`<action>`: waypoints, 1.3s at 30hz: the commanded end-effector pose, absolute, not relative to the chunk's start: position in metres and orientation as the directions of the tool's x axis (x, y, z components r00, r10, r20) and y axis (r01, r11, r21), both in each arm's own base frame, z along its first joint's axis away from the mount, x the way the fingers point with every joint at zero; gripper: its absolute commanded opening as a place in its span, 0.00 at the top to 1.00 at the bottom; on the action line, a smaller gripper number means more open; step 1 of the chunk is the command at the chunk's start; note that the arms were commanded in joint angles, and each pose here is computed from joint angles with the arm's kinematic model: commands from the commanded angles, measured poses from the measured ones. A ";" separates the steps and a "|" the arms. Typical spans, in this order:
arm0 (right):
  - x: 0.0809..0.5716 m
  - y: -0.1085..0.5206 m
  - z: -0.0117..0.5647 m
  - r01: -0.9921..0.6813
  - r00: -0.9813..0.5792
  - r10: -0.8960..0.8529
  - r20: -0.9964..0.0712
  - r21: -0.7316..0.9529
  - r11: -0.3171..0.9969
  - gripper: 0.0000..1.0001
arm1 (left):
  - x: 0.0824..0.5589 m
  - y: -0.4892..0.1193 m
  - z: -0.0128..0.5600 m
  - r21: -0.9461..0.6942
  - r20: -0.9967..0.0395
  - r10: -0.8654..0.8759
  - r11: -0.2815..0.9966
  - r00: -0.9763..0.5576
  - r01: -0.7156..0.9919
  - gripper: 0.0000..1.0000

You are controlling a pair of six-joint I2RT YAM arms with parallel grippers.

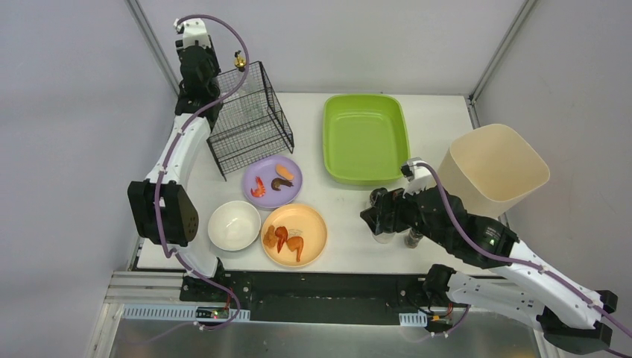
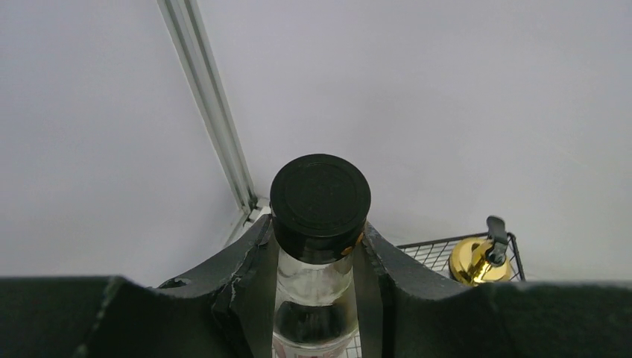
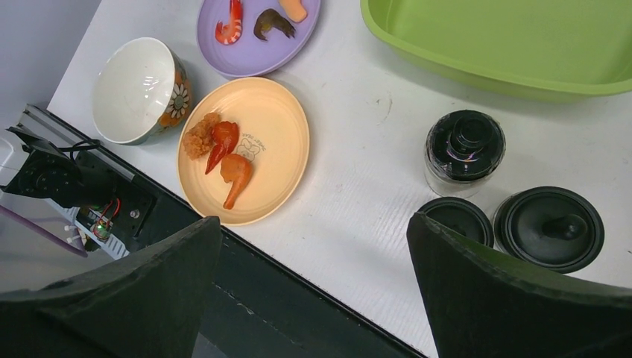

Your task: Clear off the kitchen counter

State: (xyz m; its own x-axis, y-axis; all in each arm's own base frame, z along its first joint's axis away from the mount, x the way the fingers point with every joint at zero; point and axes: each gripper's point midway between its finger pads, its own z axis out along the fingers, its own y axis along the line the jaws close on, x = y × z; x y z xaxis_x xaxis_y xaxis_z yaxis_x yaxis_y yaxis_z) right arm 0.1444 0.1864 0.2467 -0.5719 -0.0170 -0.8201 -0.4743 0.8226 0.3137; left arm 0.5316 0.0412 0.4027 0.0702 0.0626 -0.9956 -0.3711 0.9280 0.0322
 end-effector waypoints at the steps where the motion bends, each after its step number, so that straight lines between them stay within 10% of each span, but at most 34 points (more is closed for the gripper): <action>1: 0.145 0.194 0.252 -0.487 -0.561 0.016 -0.828 0.345 0.802 0.01 | 0.514 0.041 0.457 -0.081 -0.958 0.025 0.932 0.286 -0.352 1.00; 35: 0.132 0.187 0.237 -0.472 -0.599 0.055 -0.799 0.408 0.781 0.01 | 0.505 0.048 0.336 -0.062 -0.995 -0.022 0.901 0.098 -0.429 1.00; 39: 0.132 0.186 0.236 -0.465 -0.603 0.058 -0.796 0.409 0.785 0.00 | 0.507 0.052 0.322 -0.086 -0.995 -0.052 0.887 0.086 -0.453 0.87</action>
